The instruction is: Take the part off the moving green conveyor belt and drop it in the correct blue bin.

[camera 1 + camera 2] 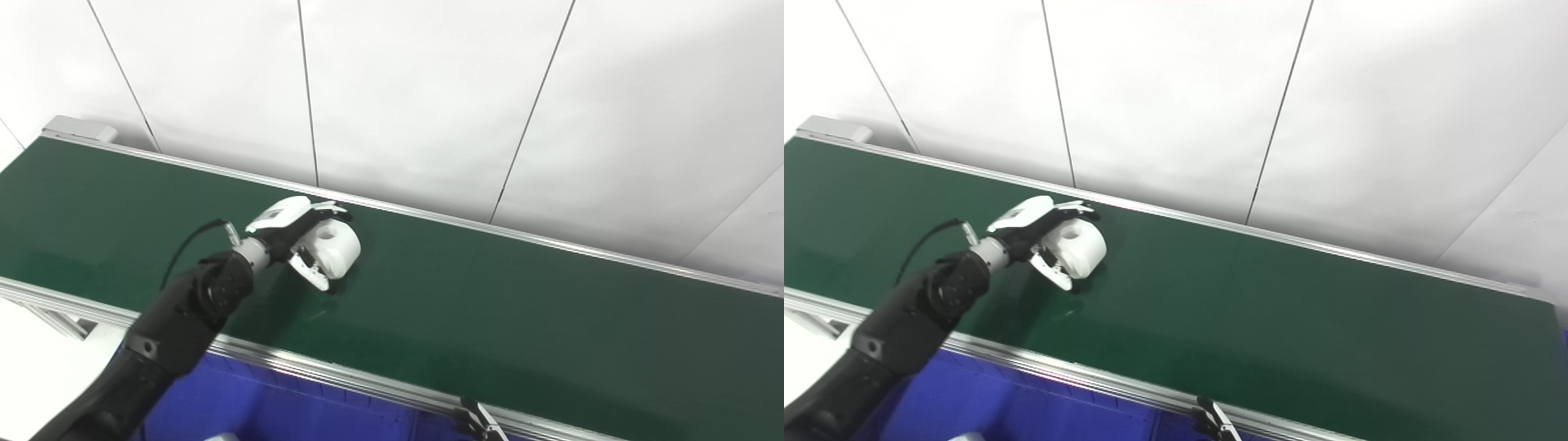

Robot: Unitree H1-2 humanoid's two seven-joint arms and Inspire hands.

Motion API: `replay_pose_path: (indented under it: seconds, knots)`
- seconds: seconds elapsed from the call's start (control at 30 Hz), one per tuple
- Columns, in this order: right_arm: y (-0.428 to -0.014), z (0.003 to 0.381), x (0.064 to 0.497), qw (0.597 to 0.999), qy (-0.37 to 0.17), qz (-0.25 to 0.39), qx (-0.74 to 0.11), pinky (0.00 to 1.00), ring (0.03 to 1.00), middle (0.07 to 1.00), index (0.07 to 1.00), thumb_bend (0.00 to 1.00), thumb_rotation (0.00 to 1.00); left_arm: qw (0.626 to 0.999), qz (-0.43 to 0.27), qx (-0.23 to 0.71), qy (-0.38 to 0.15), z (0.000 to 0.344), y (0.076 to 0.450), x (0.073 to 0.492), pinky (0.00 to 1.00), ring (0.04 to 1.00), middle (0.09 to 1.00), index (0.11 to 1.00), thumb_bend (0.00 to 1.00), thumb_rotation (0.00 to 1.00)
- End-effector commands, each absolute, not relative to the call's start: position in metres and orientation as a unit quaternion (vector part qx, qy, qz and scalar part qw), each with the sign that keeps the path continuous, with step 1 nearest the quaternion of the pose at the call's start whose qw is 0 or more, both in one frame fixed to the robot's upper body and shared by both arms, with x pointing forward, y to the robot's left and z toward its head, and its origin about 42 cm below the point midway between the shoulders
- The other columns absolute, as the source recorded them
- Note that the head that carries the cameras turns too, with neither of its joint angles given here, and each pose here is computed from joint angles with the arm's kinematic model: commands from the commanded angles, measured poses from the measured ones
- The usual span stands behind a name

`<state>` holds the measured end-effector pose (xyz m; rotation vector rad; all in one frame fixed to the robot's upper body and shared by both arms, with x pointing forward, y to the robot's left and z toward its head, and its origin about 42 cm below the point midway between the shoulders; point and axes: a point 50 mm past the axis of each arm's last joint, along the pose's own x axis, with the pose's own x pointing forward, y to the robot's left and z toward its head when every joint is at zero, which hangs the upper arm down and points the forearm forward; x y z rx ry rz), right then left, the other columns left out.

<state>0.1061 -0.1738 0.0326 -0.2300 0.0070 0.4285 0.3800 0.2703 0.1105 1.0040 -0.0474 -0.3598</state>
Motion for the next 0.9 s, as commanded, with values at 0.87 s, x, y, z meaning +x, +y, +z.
replay_pose_path:
  seconds: [0.87]
  knots:
    - [-0.162,0.059,0.101,0.976,-0.056,0.196,-0.081,0.74,0.822,0.872,0.943,0.68,0.21,0.923,-0.066,0.368,-0.087,0.130,0.286,0.294,0.30,0.356,0.450,0.545,0.49,0.00]
